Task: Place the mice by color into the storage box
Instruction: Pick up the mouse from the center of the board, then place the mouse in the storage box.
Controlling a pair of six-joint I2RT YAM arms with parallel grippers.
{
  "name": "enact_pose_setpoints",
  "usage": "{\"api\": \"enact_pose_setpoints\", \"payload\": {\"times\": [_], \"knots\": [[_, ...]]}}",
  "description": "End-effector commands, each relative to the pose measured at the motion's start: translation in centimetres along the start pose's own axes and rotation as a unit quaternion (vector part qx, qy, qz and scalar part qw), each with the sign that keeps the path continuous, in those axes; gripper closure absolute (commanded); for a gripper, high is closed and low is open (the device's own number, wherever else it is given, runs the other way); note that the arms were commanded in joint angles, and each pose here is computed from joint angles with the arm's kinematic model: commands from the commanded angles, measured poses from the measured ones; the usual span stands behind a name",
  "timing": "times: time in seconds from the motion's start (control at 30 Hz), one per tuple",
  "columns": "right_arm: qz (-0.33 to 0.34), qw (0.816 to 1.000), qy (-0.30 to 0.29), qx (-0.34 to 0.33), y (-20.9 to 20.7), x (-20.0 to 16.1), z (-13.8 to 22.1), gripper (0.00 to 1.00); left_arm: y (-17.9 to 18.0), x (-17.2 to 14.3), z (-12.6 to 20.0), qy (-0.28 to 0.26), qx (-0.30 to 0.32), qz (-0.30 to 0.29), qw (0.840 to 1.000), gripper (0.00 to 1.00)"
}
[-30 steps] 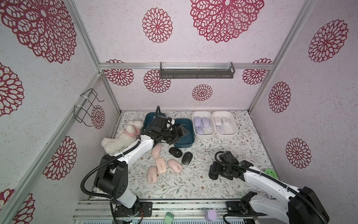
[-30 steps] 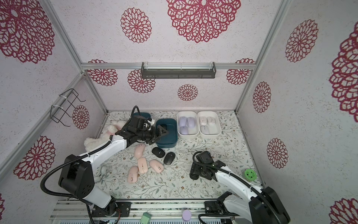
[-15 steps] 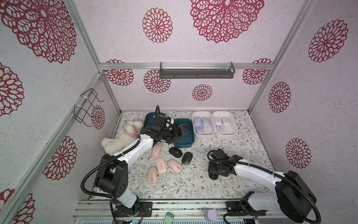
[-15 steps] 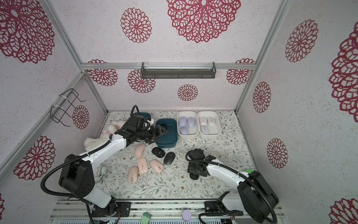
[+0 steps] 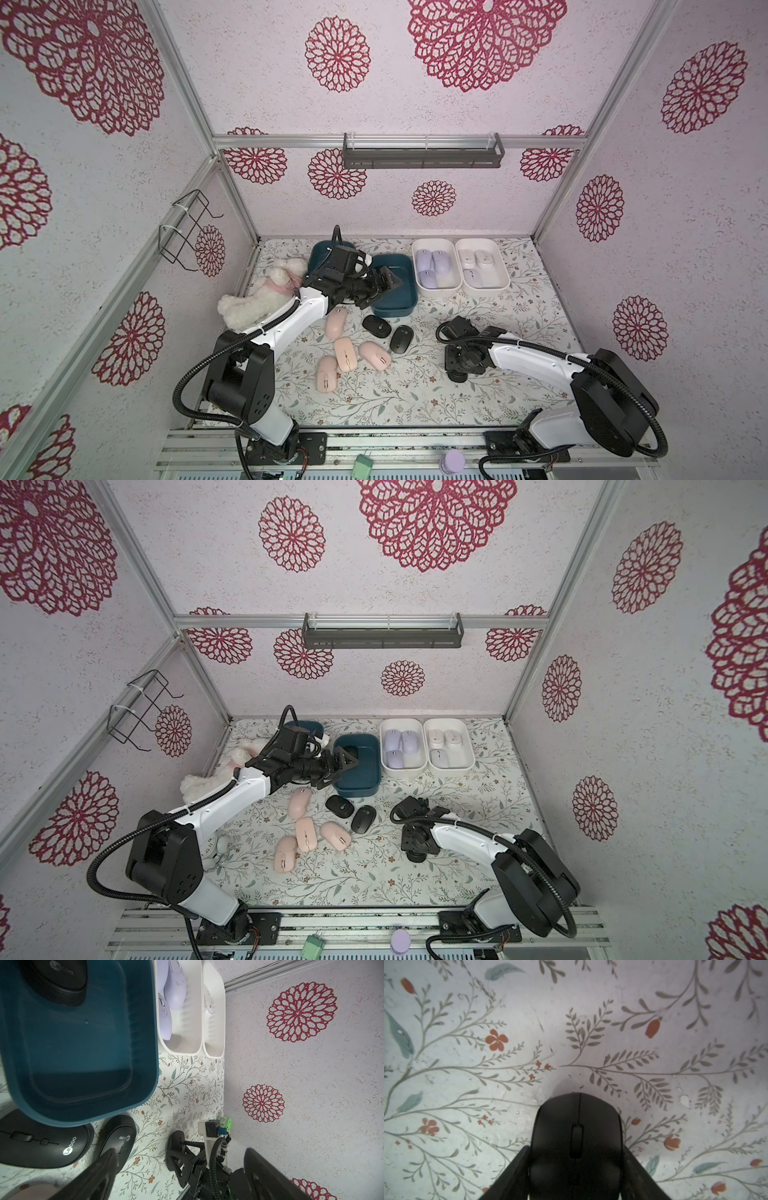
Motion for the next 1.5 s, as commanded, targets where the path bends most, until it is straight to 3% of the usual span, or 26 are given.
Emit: {"api": "enact_pose_setpoints", "payload": {"times": [0.0, 0.5, 0.7, 1.07, 1.47], "knots": [[0.024, 0.999, -0.022, -0.012, 0.2, 1.1, 1.4, 0.4, -0.9, 0.6, 0.9, -0.013, -0.011, -0.005, 1.0, 0.03], [0.058, 0.995, -0.085, -0.001, 1.5, 4.7, 4.4, 0.4, -1.0, 1.4, 2.2, -0.035, -0.017, -0.004, 0.999, 0.03], [0.08, 0.99, -0.117, -0.002, 2.6, 7.3, 5.8, 0.4, -0.2, 3.4, 4.1, -0.074, -0.013, 0.009, 0.997, 0.03], [0.097, 0.969, -0.226, 0.034, 6.8, 15.5, 8.4, 0.4, 1.7, 6.8, 7.7, -0.147, 0.007, 0.03, 0.989, 0.03], [0.108, 0.956, -0.268, 0.055, 10.6, 24.6, 4.4, 0.41, 1.9, 6.8, 7.5, -0.141, -0.012, 0.042, 0.989, 0.03]]}}
Point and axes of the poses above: each gripper's point midway between its finger pads, its own z axis back along the fingers, its own y axis along the line the jaws close on, x = y × z, the point moved 8 cm from there along z, back along the fingers, and after that the axes turned 12 degrees about z, right-handed, at the moved point
